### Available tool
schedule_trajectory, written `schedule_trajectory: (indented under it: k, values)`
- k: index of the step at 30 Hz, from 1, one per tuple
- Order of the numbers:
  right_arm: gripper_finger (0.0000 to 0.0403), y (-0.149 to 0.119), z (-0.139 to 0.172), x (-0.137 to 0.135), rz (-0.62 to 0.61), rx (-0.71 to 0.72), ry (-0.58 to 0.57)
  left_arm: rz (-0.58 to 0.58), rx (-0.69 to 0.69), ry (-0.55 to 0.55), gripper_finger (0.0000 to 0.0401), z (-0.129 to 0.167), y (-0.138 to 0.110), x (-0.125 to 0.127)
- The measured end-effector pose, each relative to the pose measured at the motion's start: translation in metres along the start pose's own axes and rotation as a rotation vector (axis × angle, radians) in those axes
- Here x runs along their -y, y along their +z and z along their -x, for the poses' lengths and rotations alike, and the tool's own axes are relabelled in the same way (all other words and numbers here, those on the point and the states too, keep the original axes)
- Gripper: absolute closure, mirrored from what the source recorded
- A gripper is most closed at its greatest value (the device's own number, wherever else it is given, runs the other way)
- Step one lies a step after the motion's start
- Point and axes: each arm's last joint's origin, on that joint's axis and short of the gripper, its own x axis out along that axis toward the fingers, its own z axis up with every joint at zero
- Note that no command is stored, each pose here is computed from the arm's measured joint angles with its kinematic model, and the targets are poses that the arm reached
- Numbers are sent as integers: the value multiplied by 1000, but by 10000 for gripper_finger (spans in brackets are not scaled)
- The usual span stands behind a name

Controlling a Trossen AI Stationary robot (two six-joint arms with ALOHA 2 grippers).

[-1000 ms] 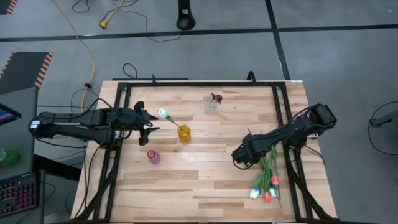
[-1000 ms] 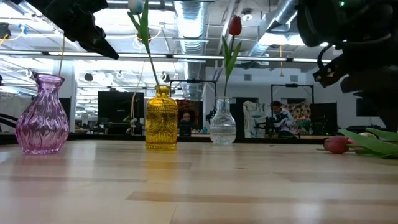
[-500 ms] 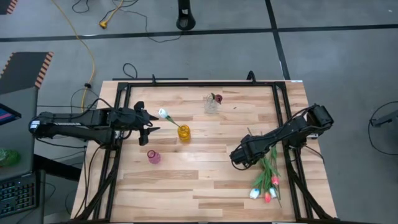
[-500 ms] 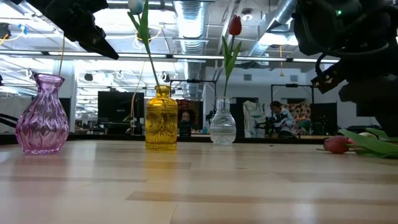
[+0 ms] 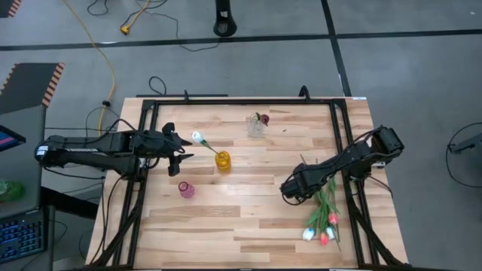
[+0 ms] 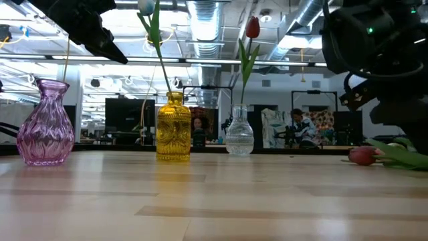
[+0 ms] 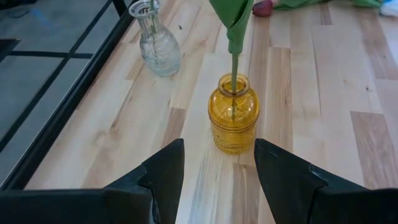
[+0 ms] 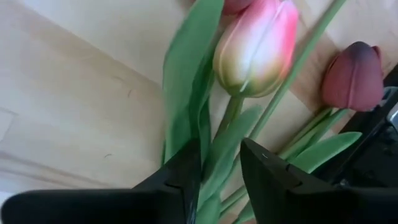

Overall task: Sort flowers into vase by color
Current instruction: Put the pink flower into the purple vase

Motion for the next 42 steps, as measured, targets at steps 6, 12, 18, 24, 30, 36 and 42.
schedule_trajectory:
  k: [6, 12, 18, 24, 30, 36, 42]
  values:
    - [289, 1, 0, 0, -6, 1, 4, 1, -1, 0, 218, 0, 0, 0]
    - [322, 2, 0, -1, -6, 4, 12, 2, -1, 0, 218, 0, 0, 0]
    - [367, 2, 0, -1, -6, 4, 12, 3, 0, 0, 218, 0, 0, 0]
    - [383, 2, 0, -1, -7, 4, 13, 3, 0, 0, 218, 0, 0, 0]
    - [377, 3, 9, -3, -7, 14, 38, 3, 0, 0, 218, 0, 0, 0]
    - [382, 5, 36, 1, -15, 125, 112, 4, 4, 0, 218, 0, 0, 0]
    - [381, 5, 67, 14, -45, 293, 212, -3, 44, -41, 218, 0, 4, 1]
